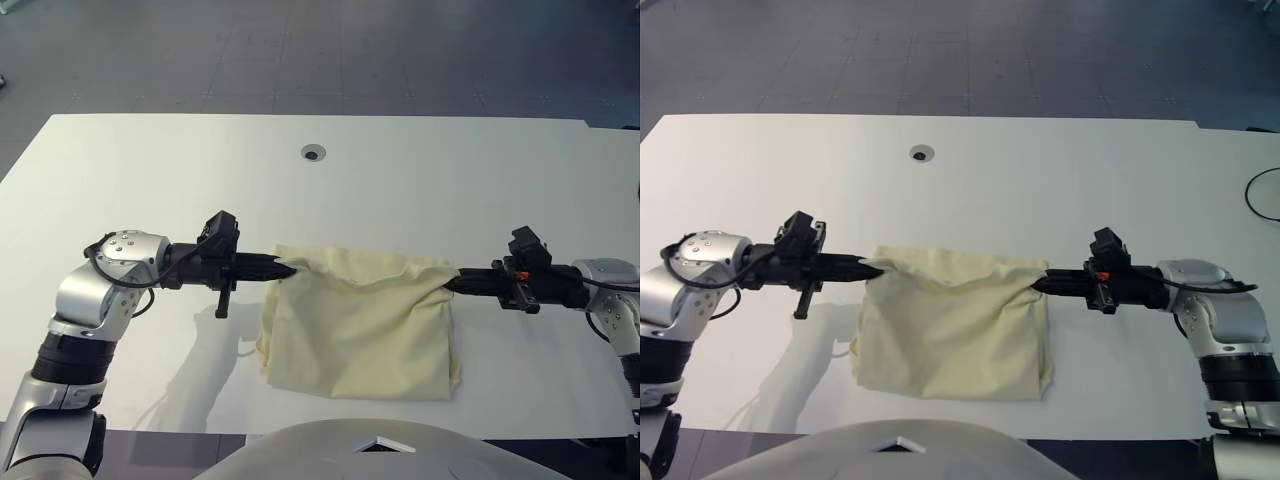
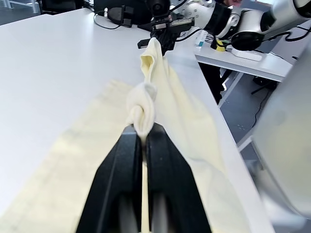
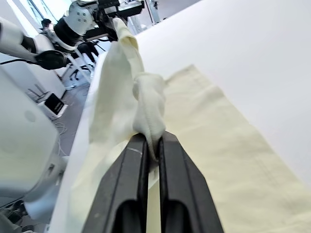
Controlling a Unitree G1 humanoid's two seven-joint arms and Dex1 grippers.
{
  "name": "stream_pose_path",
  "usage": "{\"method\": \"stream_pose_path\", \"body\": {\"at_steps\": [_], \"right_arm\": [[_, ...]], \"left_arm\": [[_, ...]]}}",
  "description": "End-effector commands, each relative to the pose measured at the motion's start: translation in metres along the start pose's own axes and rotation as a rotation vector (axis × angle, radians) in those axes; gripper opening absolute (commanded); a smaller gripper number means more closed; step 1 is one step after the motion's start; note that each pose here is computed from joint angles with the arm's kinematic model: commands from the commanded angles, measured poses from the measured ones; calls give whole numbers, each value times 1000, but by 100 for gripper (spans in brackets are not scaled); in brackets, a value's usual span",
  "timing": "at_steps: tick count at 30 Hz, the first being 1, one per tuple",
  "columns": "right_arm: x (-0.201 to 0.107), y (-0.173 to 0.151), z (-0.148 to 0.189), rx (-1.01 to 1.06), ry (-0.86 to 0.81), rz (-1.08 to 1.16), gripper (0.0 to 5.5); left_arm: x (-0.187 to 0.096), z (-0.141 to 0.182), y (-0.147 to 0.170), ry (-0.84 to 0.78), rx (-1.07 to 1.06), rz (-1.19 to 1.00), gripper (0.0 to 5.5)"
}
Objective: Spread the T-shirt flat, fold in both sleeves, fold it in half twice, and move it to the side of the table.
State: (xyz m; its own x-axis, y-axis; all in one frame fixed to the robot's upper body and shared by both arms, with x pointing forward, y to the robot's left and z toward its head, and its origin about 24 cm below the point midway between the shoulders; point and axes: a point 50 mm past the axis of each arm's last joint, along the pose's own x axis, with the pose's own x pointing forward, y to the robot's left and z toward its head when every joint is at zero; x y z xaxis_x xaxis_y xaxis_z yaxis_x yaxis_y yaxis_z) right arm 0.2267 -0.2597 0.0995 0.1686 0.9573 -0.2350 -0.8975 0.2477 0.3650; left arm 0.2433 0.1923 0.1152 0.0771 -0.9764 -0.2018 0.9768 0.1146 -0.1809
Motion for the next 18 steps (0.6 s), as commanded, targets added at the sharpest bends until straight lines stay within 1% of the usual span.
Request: {"method": "stream_pose_path", "body": {"at_steps": [1,10,18], "right_arm": [[0,-11,4,-32,14,-41,11],[0,-27,2,-37,9,-113,11],[2,-44,-8,-26,41,-211,11]], "left_arm": [[-1,-1,13,3,22,54,0],[13,-20,35,65,17,96,0],[22,-31,53,108,29,162,0]]}}
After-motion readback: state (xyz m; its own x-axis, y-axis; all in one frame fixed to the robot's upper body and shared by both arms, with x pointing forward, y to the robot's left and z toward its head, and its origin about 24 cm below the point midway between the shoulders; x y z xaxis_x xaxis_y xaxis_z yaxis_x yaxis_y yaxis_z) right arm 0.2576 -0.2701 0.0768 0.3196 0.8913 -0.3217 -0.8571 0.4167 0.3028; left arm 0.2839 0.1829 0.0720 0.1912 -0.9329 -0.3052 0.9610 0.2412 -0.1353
